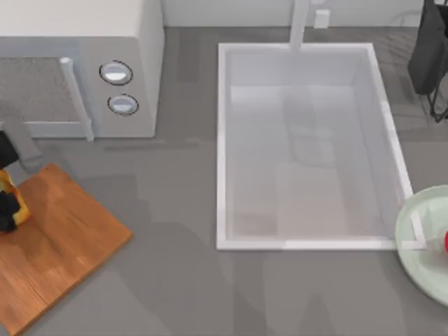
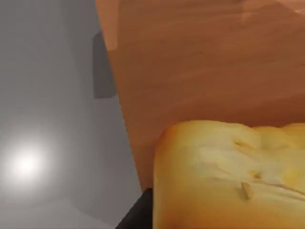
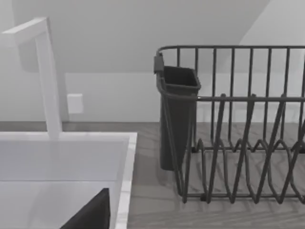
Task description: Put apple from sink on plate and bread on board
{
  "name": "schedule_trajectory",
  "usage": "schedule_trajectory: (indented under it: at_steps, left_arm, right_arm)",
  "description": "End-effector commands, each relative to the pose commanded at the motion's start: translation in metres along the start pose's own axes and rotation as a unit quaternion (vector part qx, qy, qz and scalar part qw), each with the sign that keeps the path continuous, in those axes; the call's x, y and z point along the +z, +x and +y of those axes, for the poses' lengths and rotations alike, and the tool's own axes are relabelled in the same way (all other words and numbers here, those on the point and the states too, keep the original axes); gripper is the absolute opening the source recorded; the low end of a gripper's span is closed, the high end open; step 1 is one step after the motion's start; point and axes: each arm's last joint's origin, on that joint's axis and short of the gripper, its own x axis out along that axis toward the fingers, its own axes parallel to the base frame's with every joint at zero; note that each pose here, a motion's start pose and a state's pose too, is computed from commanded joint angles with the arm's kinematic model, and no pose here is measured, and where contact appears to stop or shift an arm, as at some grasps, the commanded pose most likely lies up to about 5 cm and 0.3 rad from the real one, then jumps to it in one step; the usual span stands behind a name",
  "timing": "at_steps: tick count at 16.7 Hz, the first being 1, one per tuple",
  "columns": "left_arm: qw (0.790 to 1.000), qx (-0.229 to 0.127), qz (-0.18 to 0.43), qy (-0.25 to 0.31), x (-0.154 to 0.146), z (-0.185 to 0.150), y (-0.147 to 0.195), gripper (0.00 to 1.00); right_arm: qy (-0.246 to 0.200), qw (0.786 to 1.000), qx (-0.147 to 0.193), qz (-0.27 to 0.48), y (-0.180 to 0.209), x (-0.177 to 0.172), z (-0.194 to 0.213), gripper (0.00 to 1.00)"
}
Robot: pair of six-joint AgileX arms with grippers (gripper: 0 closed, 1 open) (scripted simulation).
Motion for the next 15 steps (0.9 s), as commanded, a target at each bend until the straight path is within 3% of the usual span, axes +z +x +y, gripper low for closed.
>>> schedule_trajectory:
  at_steps: [6,8,10,15]
  left_arm:
    - [0.994,-0.104,0.013,0.028,0.007,-0.041,-0.008,0.0]
    - [0.992,-0.12,0.019,0.035,0.011,-0.047,-0.017,0.0]
    - [0.993,-0.108,0.019,0.039,0.015,-0.042,-0.034,0.0]
    - [1.0,-0.001,0.001,0.015,0.014,-0.007,-0.091,0.0]
  right_arm:
    - [0.0,1.0,0.0,0.0,0.0,0.0,0.0,1.0]
    - [0.0,1.0,0.0,0.0,0.0,0.0,0.0,1.0]
    - [0.0,1.0,0.0,0.0,0.0,0.0,0.0,1.0]
    - [0.0,1.0,0.0,0.0,0.0,0.0,0.0,1.0]
